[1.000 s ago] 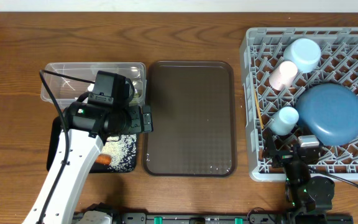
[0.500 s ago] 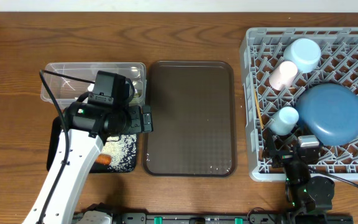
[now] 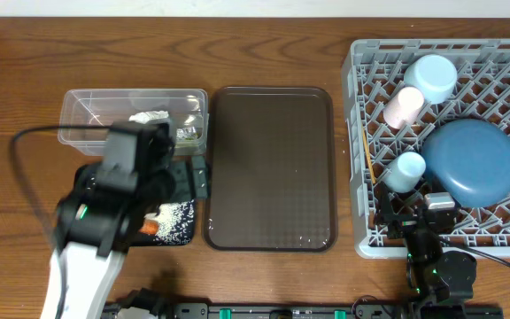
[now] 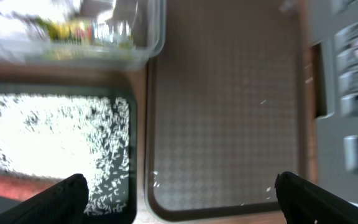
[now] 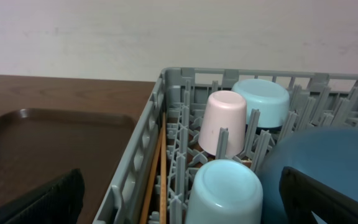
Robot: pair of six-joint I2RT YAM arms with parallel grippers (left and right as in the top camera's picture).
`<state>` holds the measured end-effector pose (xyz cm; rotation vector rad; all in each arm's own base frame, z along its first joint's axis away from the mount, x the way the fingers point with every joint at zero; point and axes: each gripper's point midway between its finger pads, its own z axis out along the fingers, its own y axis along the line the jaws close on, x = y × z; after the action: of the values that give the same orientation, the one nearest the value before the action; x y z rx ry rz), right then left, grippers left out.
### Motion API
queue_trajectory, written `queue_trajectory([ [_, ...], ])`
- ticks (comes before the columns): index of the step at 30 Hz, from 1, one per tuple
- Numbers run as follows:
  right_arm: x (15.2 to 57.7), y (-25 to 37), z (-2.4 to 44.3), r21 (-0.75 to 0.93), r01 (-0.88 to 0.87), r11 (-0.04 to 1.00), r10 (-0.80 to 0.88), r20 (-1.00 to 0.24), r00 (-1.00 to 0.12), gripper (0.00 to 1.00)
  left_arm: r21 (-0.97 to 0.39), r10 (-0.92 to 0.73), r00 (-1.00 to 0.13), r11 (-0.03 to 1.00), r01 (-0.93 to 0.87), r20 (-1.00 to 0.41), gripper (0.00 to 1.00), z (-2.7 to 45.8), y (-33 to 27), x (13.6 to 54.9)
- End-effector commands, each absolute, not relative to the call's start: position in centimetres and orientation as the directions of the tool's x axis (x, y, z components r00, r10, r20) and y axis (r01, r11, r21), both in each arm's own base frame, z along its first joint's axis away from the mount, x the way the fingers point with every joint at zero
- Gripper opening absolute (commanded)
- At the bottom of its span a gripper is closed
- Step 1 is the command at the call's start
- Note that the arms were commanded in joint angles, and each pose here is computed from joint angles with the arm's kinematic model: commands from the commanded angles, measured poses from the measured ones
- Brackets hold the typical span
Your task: Sort waste into correct bins and load items into the dishwasher rack
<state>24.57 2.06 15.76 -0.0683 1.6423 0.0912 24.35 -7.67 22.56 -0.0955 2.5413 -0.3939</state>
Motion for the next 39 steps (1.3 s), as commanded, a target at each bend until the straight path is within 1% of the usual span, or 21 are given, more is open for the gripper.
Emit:
queue_trajectory([
  [1,24.5,2.1,15.8,0.006,-0.102,0.995,-0.002,-0.998,-0.070,0.99,-0.312,-0.166,-0.759,0.949,0.052,-0.630,0.98,25.9,-7.1,22.7],
  [4,24.5,2.1,15.8,0.006,-0.101,0.995,-0.002,-0.998,-0.070,0.99,-0.328,-0.183,-0.676,0.940,0.092,-0.714,0.98,28.5,-6.7,20.8],
  [9,24.5,2.1,15.8,0.006,-0.102,0.995,-0.002,-0.998,-0.070,0.99,-0.341,-0.209,-0.555,0.929,0.145,-0.805,0.98,31.5,-6.1,17.8],
  [14,24.5,2.1,15.8,0.006,-0.101,0.995,-0.002,-0.998,-0.070,0.99,-0.344,-0.224,-0.492,0.923,0.169,-0.841,0.98,32.6,-5.7,16.1],
  [23,24.5,2.1,15.8,0.006,-0.102,0.995,-0.002,-0.998,-0.070,0.99,-0.344,-0.257,-0.341,0.911,0.226,-0.904,0.98,34.9,-4.8,12.1],
  [27,24.5,2.1,15.8,0.006,-0.102,0.995,-0.002,-0.998,-0.070,0.99,-0.343,-0.261,-0.319,0.910,0.235,-0.911,0.98,34.9,-4.6,11.0],
  [32,24.5,2.1,15.8,0.006,-0.101,0.995,-0.002,-0.998,-0.070,0.99,-0.344,-0.257,-0.342,0.912,0.225,-0.904,0.98,33.7,-4.3,9.8],
  [39,24.5,2.1,15.8,0.006,-0.102,0.995,-0.002,-0.998,-0.070,0.99,-0.344,-0.274,-0.330,0.923,0.173,-0.903,0.98,32.8,-3.7,9.8],
])
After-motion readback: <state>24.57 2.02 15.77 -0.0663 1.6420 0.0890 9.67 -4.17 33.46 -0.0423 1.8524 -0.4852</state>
